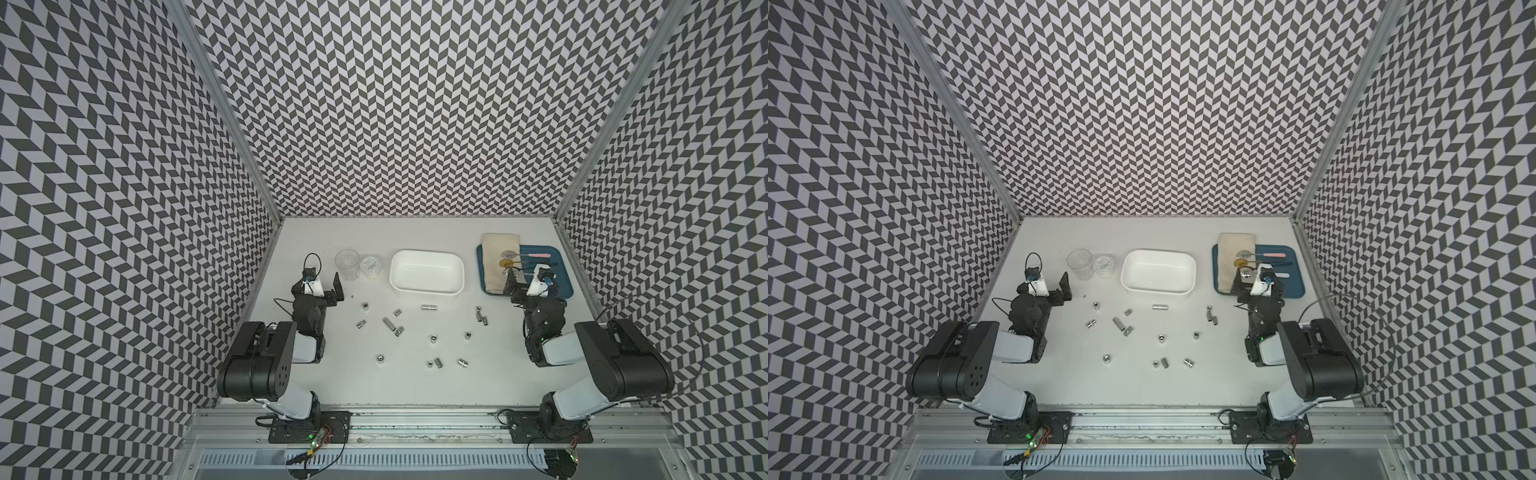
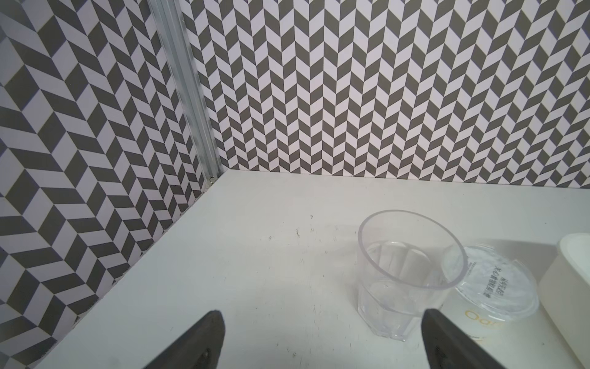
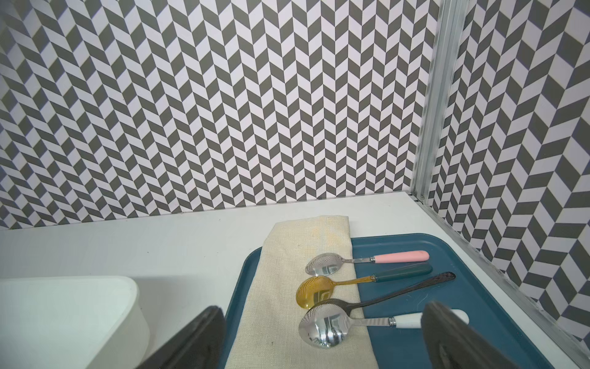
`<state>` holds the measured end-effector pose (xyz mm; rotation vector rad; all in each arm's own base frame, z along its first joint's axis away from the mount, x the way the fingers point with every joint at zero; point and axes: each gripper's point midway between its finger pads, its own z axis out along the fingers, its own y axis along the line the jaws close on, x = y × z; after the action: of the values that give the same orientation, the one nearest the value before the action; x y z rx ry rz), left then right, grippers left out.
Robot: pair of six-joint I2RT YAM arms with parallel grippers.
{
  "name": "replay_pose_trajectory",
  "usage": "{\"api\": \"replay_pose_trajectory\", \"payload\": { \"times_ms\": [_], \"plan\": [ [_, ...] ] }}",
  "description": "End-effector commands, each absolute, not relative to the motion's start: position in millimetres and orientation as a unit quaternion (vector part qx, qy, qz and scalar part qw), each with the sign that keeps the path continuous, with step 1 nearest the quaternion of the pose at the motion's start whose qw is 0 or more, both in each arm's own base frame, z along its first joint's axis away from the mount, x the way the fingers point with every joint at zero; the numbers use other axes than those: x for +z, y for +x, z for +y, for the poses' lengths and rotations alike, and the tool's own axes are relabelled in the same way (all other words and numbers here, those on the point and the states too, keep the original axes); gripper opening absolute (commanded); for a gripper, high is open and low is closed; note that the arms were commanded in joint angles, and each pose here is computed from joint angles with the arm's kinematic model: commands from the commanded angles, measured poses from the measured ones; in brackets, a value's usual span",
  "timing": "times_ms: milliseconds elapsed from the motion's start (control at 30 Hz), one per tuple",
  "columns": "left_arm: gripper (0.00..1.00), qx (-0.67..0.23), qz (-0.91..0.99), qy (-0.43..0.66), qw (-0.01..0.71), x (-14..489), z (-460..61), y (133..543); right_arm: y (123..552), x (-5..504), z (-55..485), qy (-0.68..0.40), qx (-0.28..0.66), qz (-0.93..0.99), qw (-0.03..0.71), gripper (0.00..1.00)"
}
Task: Put the socket on the desktop into the storage box
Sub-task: Pick up the socket head at the center of the board.
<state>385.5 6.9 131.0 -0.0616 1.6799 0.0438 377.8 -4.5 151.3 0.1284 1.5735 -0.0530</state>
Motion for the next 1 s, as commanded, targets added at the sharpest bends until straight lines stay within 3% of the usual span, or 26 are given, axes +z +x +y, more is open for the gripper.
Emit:
{"api": "replay_pose_trajectory", "payload": {
  "times_ms": [0, 967],
  "plan": [
    [0.99, 0.024, 0.731, -0.025, 0.682, 142.7, 5.4, 386.4, 378.3, 158.9, -6.0, 0.059, -0.024, 0.696, 0.715, 0.99],
    [0.99, 0.026, 0.727, -0.027, 0.685, 144.6, 5.2, 384.5, 378.2, 159.3, -5.9, 0.059, -0.024, 0.696, 0.715, 1.00]
  ]
}}
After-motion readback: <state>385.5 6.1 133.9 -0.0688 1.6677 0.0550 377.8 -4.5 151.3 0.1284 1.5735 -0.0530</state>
